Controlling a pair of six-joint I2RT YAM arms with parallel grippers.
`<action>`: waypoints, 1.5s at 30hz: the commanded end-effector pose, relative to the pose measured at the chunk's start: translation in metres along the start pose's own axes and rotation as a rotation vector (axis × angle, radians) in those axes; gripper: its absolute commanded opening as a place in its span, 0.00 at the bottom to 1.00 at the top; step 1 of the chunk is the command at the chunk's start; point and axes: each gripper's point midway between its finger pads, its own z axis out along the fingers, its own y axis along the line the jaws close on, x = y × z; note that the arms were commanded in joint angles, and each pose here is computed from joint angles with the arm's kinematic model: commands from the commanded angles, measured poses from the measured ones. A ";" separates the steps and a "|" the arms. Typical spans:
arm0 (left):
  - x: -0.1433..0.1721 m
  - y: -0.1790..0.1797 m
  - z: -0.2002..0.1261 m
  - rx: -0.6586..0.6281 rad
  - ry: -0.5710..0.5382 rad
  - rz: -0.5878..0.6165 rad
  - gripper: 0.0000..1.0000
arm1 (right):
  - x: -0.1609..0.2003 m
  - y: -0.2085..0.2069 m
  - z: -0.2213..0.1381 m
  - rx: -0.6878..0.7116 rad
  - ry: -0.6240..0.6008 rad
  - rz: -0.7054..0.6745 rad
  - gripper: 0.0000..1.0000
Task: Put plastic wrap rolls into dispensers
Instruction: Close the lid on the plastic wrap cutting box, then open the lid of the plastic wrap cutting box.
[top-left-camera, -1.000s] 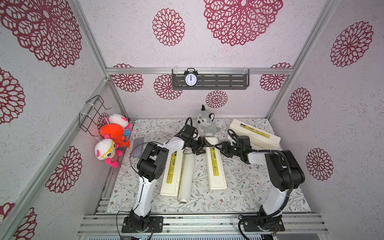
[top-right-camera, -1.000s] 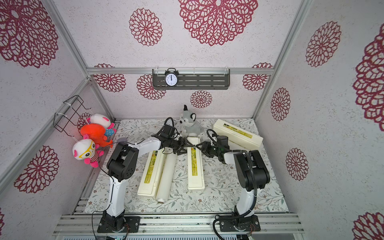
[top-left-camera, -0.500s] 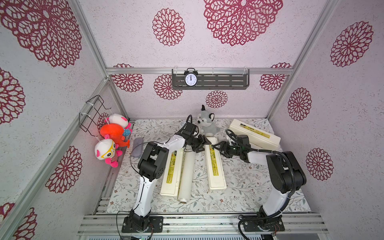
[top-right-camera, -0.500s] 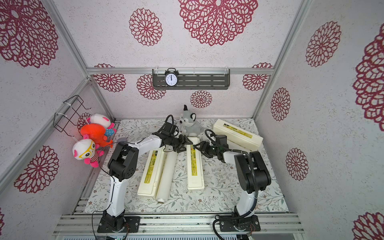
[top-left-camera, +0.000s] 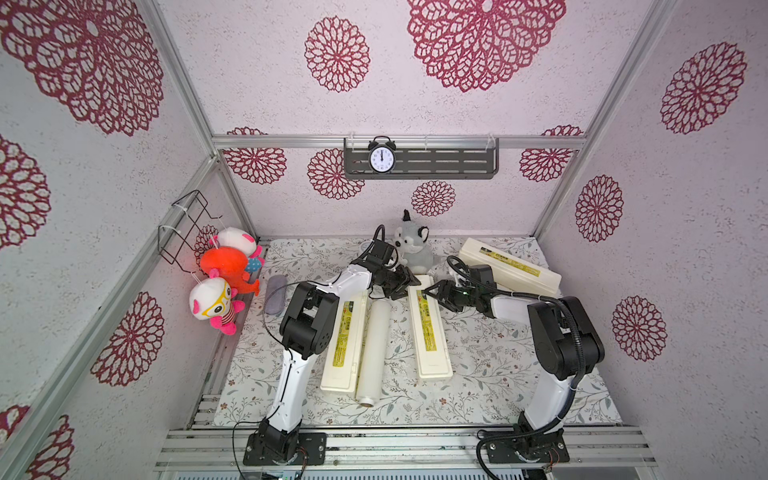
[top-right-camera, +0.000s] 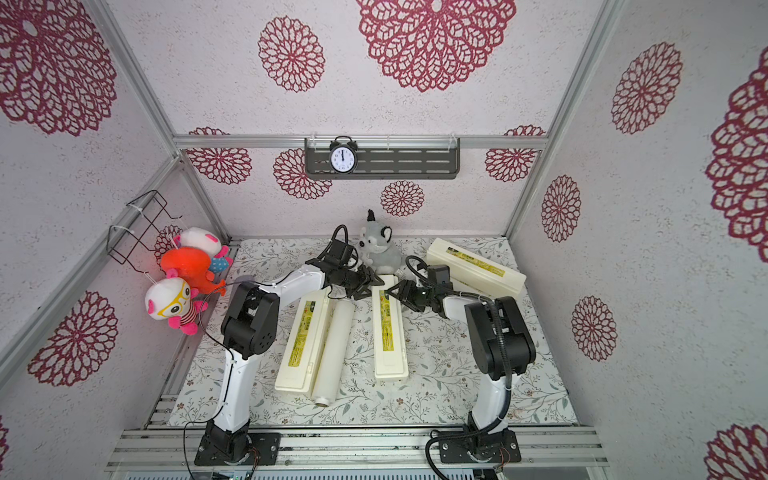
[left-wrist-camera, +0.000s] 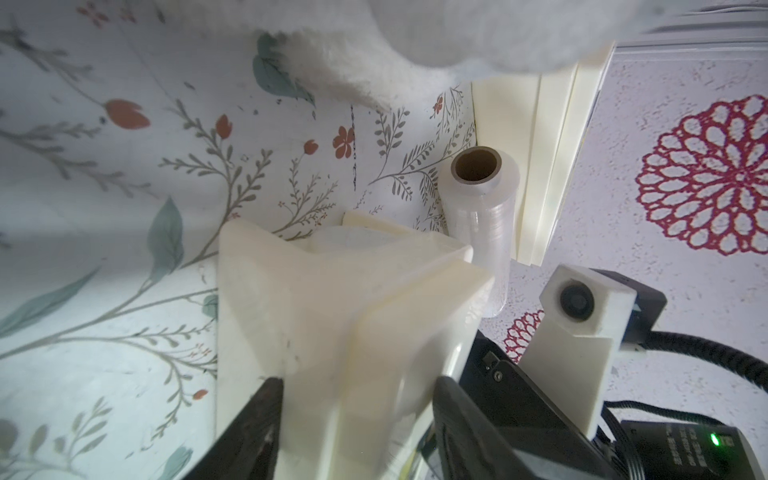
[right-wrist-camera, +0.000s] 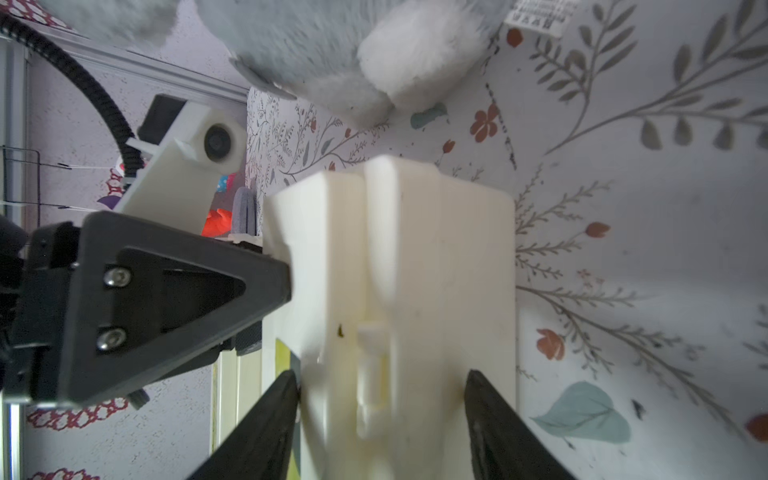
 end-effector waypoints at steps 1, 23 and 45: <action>0.015 0.006 0.018 -0.012 0.040 -0.003 0.56 | 0.017 0.047 0.007 -0.171 0.094 -0.044 0.62; -0.011 -0.012 -0.052 0.122 -0.100 0.034 0.67 | 0.049 0.026 -0.034 0.514 0.035 -0.332 0.99; -0.010 0.005 -0.067 0.207 -0.112 0.009 0.66 | 0.071 0.075 -0.012 0.379 0.071 -0.315 0.98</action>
